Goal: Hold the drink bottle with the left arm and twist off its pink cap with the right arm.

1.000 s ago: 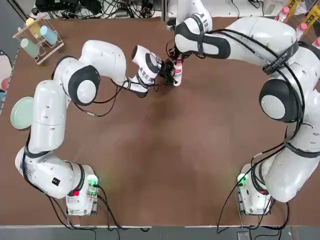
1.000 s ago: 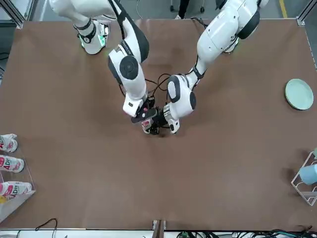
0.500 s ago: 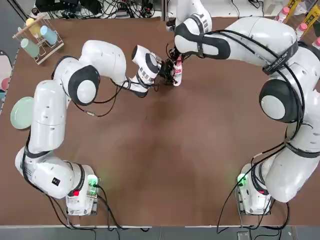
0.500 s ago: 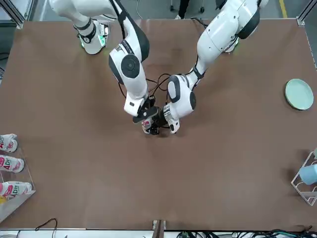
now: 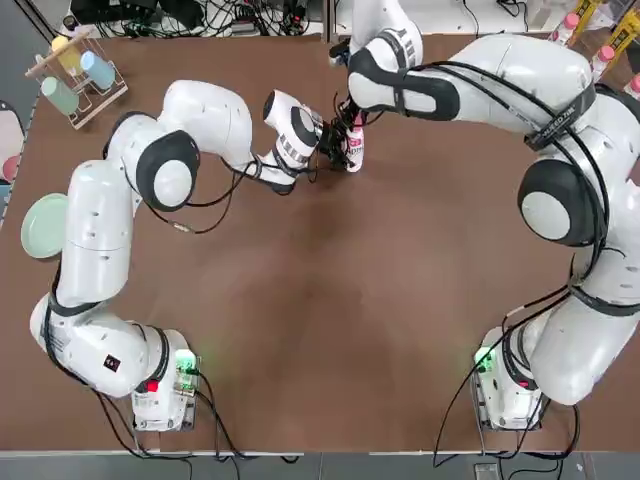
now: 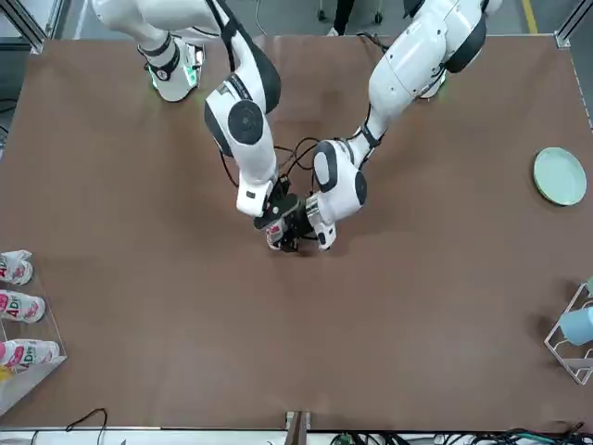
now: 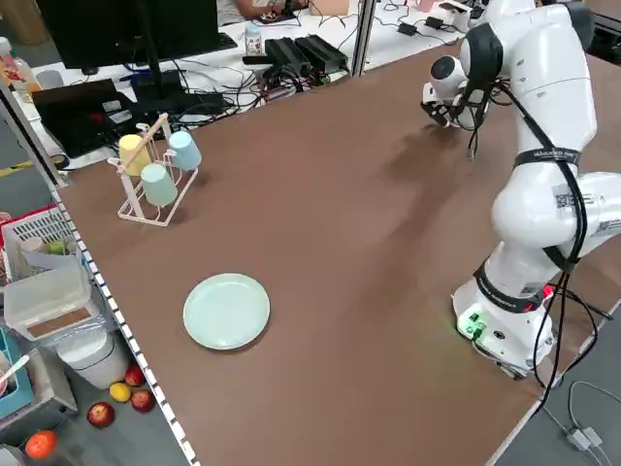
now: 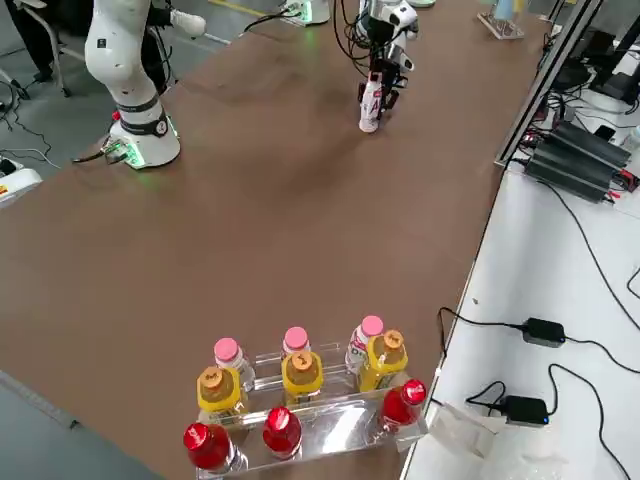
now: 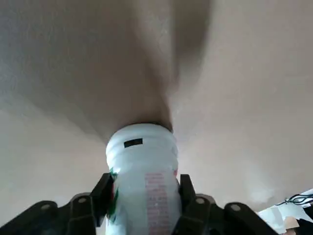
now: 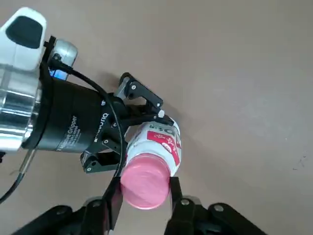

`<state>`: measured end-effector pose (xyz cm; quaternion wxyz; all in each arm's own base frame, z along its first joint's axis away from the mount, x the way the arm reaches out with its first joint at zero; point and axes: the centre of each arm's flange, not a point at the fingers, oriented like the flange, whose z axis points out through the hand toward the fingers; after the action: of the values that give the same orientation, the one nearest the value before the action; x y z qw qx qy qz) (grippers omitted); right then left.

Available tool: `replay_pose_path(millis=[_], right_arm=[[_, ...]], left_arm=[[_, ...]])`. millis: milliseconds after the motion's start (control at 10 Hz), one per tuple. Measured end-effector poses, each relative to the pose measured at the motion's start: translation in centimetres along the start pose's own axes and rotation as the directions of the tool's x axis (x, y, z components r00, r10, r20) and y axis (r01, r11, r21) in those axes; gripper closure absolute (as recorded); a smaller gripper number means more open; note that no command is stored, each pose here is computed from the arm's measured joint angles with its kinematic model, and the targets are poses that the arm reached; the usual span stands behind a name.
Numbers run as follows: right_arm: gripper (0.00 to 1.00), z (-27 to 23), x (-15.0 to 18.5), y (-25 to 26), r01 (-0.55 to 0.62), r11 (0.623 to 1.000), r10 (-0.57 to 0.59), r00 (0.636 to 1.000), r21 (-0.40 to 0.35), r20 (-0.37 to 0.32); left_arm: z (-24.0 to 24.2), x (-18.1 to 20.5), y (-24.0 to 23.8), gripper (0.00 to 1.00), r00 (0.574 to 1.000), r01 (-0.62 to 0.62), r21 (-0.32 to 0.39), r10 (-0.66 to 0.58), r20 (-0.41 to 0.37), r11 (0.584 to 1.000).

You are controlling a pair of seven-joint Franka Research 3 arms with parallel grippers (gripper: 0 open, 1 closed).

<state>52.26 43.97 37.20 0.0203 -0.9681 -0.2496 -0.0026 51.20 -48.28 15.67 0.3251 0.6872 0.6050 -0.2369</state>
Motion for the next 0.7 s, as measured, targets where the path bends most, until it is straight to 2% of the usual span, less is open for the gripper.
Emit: replay_pose_path(millis=[700], right_arm=[[0.56, -0.02, 0.02, 0.06, 0.102, 0.995, -0.102, 0.995, -0.001, -0.001]], left_arm=[[0.0, -0.01, 0.0, 0.4, 1.0, 0.0, 0.0, 0.0, 0.0, 1.0]])
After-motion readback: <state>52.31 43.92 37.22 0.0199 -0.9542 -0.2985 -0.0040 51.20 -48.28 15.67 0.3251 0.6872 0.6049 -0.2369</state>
